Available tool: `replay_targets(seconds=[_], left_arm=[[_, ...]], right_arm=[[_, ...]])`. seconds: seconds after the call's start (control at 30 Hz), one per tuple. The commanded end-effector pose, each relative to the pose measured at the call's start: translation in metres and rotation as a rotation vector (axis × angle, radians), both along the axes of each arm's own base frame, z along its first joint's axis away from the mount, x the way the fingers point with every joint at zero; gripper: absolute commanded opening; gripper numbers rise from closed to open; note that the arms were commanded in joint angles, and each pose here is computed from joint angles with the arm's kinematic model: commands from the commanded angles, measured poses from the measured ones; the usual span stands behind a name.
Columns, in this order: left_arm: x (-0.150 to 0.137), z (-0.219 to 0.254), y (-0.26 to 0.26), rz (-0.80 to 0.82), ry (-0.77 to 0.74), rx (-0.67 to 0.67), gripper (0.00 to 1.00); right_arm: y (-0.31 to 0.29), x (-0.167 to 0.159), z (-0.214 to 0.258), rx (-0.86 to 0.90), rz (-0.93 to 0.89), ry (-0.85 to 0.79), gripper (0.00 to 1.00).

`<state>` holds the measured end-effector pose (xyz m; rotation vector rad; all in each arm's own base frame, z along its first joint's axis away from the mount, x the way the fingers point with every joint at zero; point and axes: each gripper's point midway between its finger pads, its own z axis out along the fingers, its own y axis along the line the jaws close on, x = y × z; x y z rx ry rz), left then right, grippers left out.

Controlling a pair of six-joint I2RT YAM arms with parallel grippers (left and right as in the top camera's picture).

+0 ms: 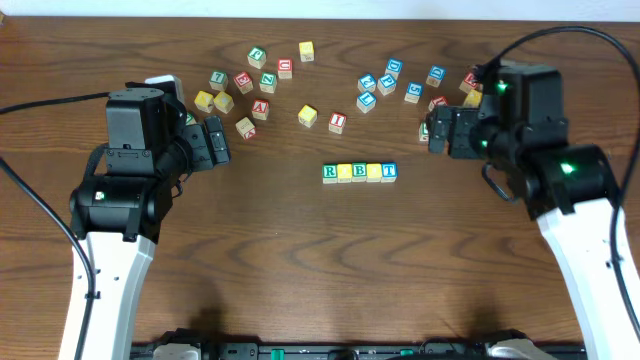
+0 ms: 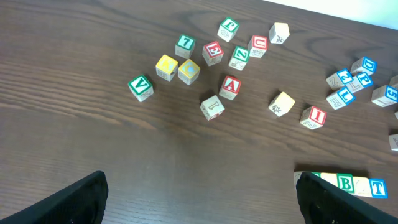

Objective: Spell out ROBOT

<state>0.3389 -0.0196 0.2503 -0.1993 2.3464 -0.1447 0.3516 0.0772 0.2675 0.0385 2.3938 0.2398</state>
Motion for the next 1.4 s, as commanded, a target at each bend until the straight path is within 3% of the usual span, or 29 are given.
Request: replay_targets(seconds=[0.0,0.3,0.87,1.13,1.37], left_arm=[[0.003,0.008,0.003,0.009,-0.017,0.007,0.96],[0.003,0.008,0.003,0.009,-0.017,0.007,0.96],[0.003,0.008,0.003,0.009,-0.017,0.007,0.96],[0.003,0.008,0.003,0.009,-0.017,0.007,0.96],[0.003,0.008,0.003,0.009,-0.017,0.007,0.97]], right_arm=[[-0.007,-0.005,0.022,-0.002,-0.017,-0.062,0.99],[-0.011,-0.015,0.011,-0.04,0.0,-0.004,0.99],[-0.009,-0.009,0.02,-0.03,0.009,-0.053,0.99],[-0.022,-0.009,0.027,-0.062,-0.022,-0.287,0.99],[-0.043,-0.043,-0.004,-0.024,-0.087,-0.553,0.99]])
